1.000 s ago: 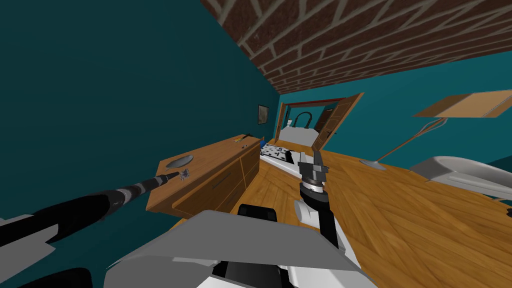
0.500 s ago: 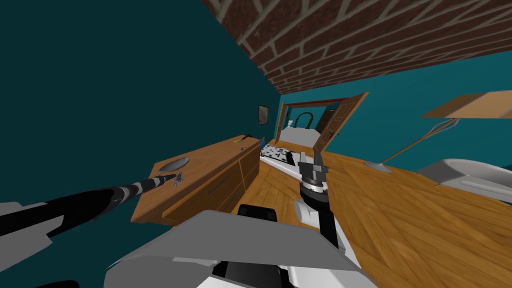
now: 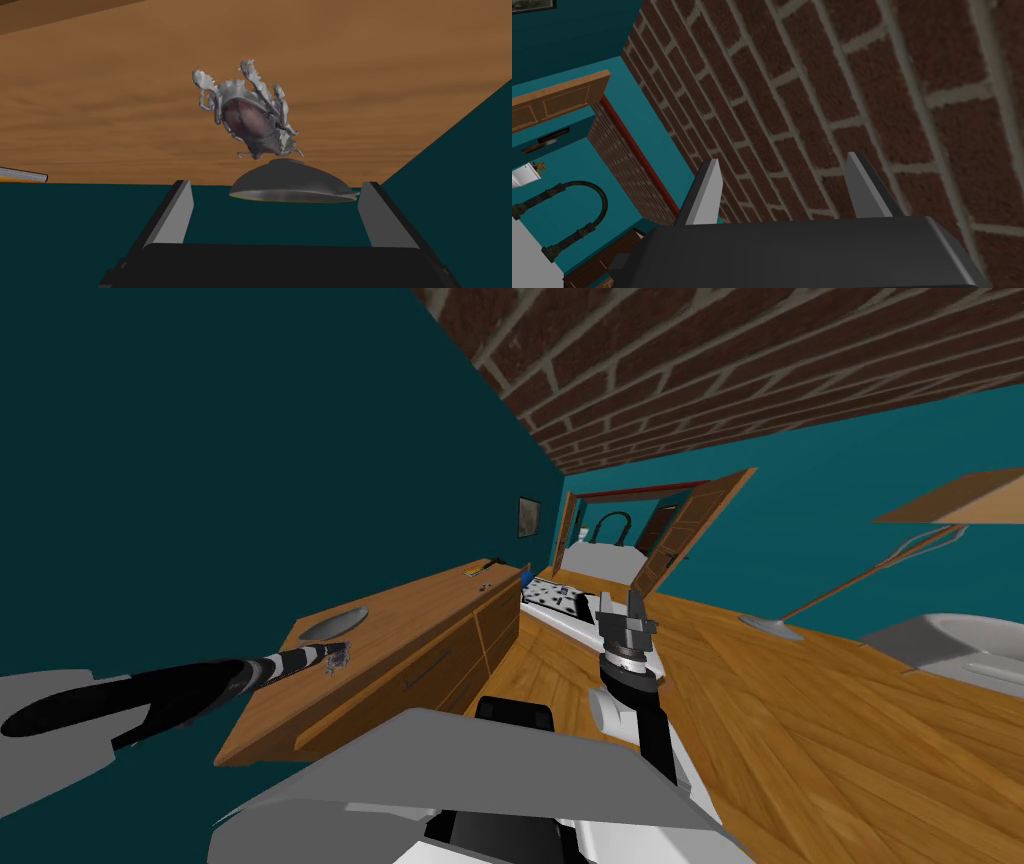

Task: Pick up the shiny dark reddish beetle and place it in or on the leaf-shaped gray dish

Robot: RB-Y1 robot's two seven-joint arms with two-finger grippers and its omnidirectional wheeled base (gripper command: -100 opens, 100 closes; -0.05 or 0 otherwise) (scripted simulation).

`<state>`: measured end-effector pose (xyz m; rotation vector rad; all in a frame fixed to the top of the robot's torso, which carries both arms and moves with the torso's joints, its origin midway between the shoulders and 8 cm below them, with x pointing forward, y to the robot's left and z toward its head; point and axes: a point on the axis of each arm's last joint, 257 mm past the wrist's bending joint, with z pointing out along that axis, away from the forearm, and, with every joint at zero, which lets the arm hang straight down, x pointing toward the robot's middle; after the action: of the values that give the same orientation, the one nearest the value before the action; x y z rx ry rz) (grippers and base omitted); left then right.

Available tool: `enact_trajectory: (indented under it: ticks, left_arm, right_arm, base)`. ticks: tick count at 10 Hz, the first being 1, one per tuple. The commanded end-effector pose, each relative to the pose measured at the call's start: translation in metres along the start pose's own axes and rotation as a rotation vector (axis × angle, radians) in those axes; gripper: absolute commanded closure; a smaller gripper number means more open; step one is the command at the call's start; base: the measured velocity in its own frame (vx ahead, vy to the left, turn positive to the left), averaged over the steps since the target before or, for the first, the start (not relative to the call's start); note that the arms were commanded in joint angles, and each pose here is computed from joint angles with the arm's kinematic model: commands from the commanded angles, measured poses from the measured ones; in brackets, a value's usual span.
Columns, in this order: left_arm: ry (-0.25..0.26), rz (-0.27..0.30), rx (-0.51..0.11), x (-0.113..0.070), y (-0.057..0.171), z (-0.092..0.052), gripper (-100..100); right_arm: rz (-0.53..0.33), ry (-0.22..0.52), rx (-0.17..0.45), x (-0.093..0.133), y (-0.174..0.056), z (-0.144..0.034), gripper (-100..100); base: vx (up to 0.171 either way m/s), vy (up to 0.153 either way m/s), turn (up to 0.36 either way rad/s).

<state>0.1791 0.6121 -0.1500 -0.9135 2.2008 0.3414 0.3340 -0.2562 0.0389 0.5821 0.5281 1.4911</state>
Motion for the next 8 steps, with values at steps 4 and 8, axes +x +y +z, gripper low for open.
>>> enact_trajectory:
  ticks: [4, 8]
  left_arm:
    - [0.091, -0.007, -0.117, 0.016, 0.019, 0.006, -100]
    - [0.125, -0.015, -0.156, 0.024, 0.025, 0.008, -100]
  right_arm:
    - [0.0, 0.0, 0.0, 0.0, 0.0, 0.0, 0]
    - [0.0, 0.0, 0.0, 0.0, 0.0, 0.0, 0]
  base:
    - [0.126, -0.02, 0.071]
    - [0.071, -0.005, 0.055]
